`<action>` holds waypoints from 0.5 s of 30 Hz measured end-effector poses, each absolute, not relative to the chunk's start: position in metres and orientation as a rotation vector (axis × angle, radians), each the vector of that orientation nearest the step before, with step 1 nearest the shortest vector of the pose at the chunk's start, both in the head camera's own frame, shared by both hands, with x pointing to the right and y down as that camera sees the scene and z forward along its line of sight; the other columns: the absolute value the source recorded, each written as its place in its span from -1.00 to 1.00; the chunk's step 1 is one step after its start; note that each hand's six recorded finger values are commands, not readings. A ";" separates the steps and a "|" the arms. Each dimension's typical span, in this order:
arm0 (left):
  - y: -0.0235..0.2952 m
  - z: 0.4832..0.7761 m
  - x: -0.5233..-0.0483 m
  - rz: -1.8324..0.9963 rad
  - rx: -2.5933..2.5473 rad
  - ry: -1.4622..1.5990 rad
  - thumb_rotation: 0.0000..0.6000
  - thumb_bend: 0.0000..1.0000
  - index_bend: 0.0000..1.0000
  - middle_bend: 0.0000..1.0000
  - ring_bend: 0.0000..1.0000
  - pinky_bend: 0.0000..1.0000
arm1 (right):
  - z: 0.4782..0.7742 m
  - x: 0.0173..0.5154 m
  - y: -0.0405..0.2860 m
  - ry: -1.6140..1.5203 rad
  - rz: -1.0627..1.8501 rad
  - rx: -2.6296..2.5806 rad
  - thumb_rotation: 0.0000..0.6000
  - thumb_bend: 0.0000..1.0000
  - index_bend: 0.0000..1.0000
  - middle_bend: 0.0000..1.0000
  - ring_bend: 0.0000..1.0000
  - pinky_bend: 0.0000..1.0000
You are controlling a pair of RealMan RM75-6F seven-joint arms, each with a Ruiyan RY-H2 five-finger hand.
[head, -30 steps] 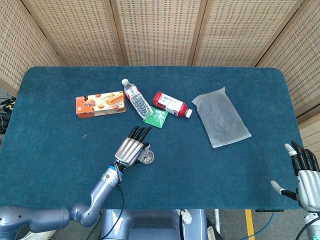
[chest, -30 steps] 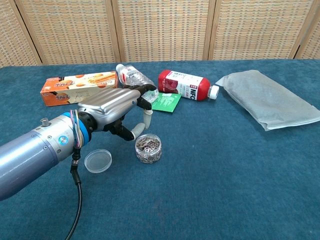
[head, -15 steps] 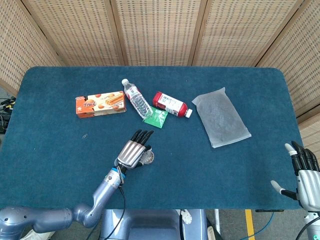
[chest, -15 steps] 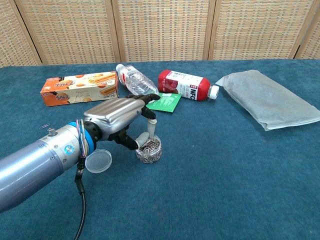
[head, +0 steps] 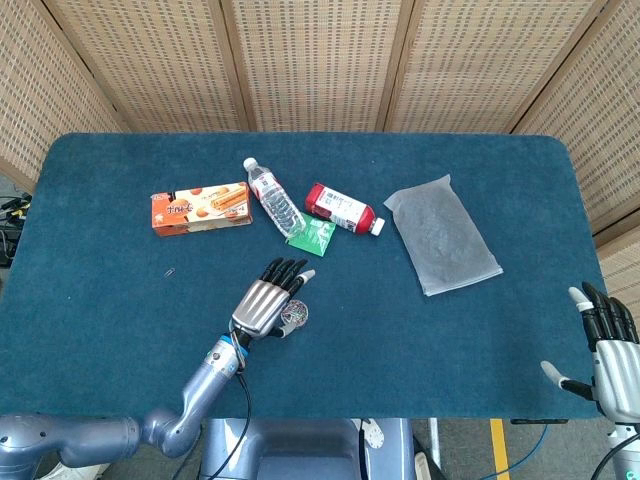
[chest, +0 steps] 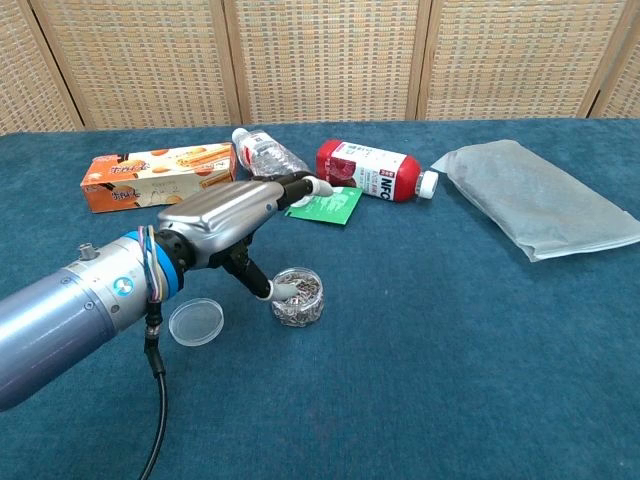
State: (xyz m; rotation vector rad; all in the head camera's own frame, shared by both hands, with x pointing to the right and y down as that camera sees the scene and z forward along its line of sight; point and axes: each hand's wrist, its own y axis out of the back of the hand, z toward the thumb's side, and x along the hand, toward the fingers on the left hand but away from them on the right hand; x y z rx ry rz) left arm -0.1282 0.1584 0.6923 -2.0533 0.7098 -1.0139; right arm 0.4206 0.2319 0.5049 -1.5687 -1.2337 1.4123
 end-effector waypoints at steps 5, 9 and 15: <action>0.144 0.674 -0.145 -0.992 -2.014 0.765 1.00 -0.61 -0.99 -1.00 -1.00 -1.00 | 0.505 0.420 0.232 -1.231 1.411 -1.570 1.00 -1.00 -1.00 -1.00 -1.00 -1.00; 0.126 0.655 -0.183 -1.030 -1.911 0.804 1.00 -0.74 -1.00 -1.00 -1.00 -1.00 | 0.504 0.419 0.233 -1.230 1.409 -1.569 1.00 -1.00 -1.00 -1.00 -1.00 -1.00; 0.109 0.614 -0.292 -1.196 -1.629 0.948 1.00 -0.80 -1.00 -1.00 -1.00 -1.00 | 0.507 0.416 0.234 -1.211 1.412 -1.574 1.00 -1.00 -1.00 -1.00 -1.00 -1.00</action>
